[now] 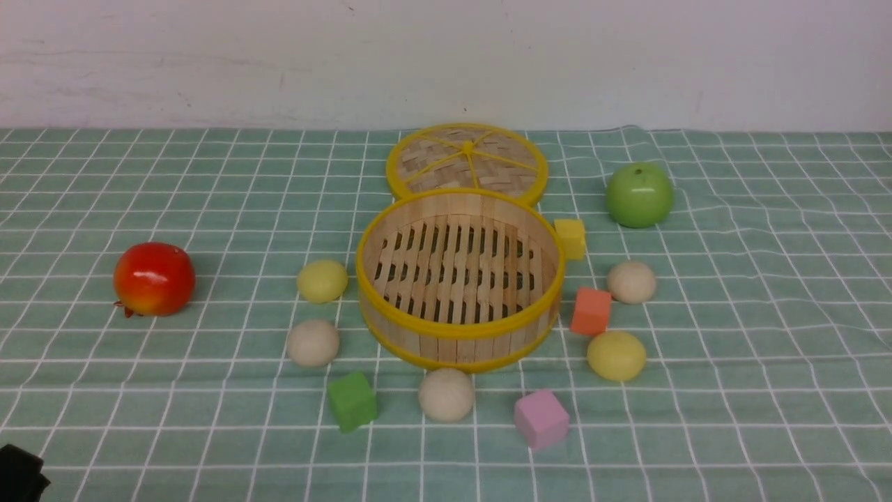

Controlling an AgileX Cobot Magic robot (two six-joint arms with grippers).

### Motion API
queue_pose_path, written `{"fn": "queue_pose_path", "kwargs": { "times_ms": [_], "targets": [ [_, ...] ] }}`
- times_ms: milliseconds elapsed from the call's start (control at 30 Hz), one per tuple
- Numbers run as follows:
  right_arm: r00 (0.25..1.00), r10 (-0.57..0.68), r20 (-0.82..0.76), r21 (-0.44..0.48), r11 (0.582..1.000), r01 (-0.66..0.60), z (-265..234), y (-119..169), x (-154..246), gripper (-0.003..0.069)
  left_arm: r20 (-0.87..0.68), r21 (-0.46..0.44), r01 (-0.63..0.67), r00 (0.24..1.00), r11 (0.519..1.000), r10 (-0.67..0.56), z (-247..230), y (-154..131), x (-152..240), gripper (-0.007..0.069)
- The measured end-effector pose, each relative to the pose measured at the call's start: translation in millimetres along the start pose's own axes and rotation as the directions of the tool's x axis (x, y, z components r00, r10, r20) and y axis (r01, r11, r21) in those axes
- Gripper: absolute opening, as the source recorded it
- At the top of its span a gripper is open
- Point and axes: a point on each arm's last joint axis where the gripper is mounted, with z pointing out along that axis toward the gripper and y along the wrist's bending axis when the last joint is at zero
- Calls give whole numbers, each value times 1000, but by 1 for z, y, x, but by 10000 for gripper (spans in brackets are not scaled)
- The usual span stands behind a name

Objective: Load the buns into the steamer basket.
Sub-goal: Use the left arm to grab a steamed stuffed bun

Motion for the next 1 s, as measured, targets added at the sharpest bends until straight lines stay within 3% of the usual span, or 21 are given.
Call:
{"fn": "queue_pose_path", "kwargs": {
  "times_ms": [133,200,333,367,500,700,833,900,1000],
  "targets": [
    [1000,0,0,0,1000,0,0,0,0,113,-98,56,-151,983,987,156,-8,-42,-11,67],
    [1000,0,0,0,1000,0,0,0,0,113,-189,27,-258,947,966,258,-5,-67,-19,-11],
    [1000,0,0,0,1000,0,0,0,0,113,-409,-15,-391,842,920,351,12,-86,-24,-14],
    [1000,0,0,0,1000,0,0,0,0,113,-552,-54,-462,753,885,359,28,-91,-26,-14],
    [1000,0,0,0,1000,0,0,0,0,113,-784,-90,-591,538,802,308,70,-85,-26,-14],
    [1000,0,0,0,1000,0,0,0,0,113,-913,-82,-653,352,753,206,133,-65,-17,-14],
    [1000,0,0,0,1000,0,0,0,0,113,-939,22,-674,240,739,247,156,-72,2,-14],
    [1000,0,0,0,1000,0,0,0,0,113,-937,117,-691,162,713,310,173,-85,18,-14],
    [1000,0,0,0,1000,0,0,0,0,113,-930,110,-717,170,688,326,199,-88,20,-14]
  ]
}}
